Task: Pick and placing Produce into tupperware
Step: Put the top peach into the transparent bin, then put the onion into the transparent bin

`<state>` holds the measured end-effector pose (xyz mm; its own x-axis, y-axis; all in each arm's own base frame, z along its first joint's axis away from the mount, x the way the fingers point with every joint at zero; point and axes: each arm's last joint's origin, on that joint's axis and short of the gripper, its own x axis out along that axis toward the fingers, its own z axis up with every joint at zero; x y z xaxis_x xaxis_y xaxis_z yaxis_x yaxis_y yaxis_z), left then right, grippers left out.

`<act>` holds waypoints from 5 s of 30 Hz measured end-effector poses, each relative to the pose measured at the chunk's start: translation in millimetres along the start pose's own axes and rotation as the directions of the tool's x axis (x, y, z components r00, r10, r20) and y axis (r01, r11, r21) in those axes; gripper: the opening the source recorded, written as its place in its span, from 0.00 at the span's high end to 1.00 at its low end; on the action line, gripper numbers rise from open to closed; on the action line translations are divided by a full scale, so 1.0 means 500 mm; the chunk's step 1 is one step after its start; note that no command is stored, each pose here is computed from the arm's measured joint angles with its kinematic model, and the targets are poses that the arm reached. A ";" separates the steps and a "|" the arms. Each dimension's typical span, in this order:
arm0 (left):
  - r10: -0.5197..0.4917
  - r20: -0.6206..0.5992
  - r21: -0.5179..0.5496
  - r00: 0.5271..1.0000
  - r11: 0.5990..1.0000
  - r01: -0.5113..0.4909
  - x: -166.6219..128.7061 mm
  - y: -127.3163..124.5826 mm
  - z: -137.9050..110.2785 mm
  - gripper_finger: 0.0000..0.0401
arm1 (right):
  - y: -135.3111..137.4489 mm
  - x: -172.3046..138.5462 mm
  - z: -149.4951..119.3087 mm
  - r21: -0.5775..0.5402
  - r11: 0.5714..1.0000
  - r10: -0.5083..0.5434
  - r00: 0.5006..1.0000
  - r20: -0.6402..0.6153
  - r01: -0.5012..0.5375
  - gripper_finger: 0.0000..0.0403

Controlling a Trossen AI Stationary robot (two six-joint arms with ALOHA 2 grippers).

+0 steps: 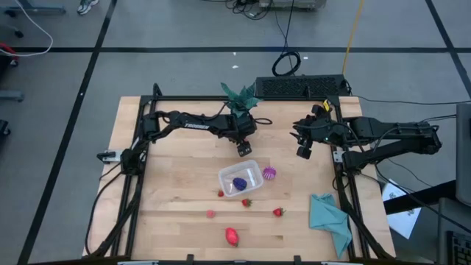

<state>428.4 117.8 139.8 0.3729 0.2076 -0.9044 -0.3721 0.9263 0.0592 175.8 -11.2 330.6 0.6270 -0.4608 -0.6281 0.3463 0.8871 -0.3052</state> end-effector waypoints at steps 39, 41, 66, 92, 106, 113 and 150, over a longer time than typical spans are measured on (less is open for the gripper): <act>-0.035 0.033 0.051 0.999 0.998 0.033 -0.026 -0.026 0.011 0.70 | 0.000 0.000 0.000 -0.002 1.000 0.000 1.000 -0.002 0.000 0.59; -0.033 0.035 0.052 0.999 0.998 0.031 -0.040 -0.025 0.019 0.70 | 0.000 0.000 0.000 -0.002 1.000 0.000 1.000 -0.002 0.000 0.59; 0.015 -0.047 0.188 0.999 0.982 -0.006 -0.236 -0.191 0.023 0.70 | 0.000 0.000 -0.007 -0.018 1.000 -0.001 0.999 -0.034 0.001 0.59; -0.028 0.007 0.191 1.000 0.981 0.027 -0.344 -0.380 -0.093 0.70 | -0.003 -0.004 -0.008 0.037 0.999 -0.008 1.000 -0.029 0.009 0.59; -0.010 -0.116 0.105 0.993 0.994 0.022 -0.219 -0.329 -0.143 0.70 | -0.003 -0.004 -0.009 0.035 0.999 -0.008 0.999 -0.033 0.009 0.59; -0.038 -0.129 0.075 0.991 0.996 0.048 -0.199 -0.319 -0.149 0.70 | -0.003 -0.004 -0.009 0.035 0.999 -0.008 0.999 -0.033 0.009 0.59; -0.028 -0.124 0.121 0.992 0.992 0.043 -0.204 -0.319 -0.150 0.52 | -0.003 -0.004 -0.011 0.048 0.999 -0.006 0.999 -0.043 0.008 0.59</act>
<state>385.7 -74.6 191.0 0.2752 0.1415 -0.9509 -0.2498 0.9657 0.0714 170.2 -11.3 328.2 0.5947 -0.4642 -0.6564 0.3844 0.8813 -0.2750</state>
